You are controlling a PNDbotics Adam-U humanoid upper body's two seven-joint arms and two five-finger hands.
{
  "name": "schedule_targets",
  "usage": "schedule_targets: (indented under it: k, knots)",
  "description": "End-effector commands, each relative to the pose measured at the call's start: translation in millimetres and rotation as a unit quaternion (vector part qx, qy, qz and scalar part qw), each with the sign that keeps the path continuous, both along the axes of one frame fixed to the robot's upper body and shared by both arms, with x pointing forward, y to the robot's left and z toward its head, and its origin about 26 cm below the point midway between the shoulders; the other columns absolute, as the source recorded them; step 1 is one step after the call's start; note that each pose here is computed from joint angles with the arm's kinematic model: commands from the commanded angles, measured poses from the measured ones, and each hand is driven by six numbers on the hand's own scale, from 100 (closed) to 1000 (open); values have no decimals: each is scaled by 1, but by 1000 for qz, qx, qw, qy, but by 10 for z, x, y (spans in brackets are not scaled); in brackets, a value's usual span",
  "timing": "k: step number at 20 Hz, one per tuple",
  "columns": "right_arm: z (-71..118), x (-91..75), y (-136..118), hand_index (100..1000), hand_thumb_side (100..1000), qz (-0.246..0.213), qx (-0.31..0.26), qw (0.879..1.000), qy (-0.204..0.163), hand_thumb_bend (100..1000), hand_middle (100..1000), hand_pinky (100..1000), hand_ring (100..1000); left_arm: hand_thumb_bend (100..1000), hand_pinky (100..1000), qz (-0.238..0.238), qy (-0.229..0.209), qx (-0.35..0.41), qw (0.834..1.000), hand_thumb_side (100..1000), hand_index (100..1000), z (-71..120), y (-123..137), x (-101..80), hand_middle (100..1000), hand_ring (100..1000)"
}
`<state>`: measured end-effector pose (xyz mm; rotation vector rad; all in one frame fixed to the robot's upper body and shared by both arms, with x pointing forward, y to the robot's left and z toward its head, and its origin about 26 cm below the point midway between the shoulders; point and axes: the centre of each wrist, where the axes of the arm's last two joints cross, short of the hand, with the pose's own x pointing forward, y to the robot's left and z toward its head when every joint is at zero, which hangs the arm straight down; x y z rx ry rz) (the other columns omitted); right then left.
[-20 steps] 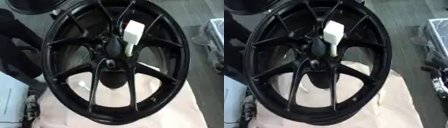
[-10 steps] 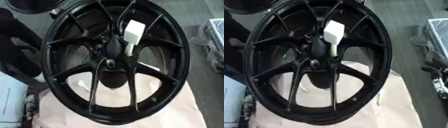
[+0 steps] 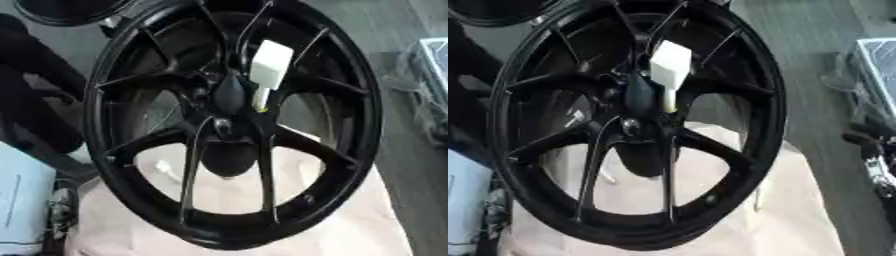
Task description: Pull the pin out of the wheel hub.
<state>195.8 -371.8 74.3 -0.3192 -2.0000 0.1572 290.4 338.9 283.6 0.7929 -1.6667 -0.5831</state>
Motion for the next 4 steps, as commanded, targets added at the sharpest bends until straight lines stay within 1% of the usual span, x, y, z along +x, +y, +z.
schedule_targets:
  k: [1,3,4]
  knots:
    - [78,10,-3,920,648,11,-1,1000,-13,100,820,1000,819,100,692,-28,-44,-39,998,689,792,19,-82,-9,608,666]
    - [84,16,-3,920,647,15,2,1000,-16,100,820,1000,819,100,699,-53,-55,-70,995,727,801,-81,-173,26,617,671]
    - [89,21,-3,920,647,17,4,1000,-17,100,820,1000,819,100,700,-65,-59,-86,992,730,801,-131,-220,42,618,672]
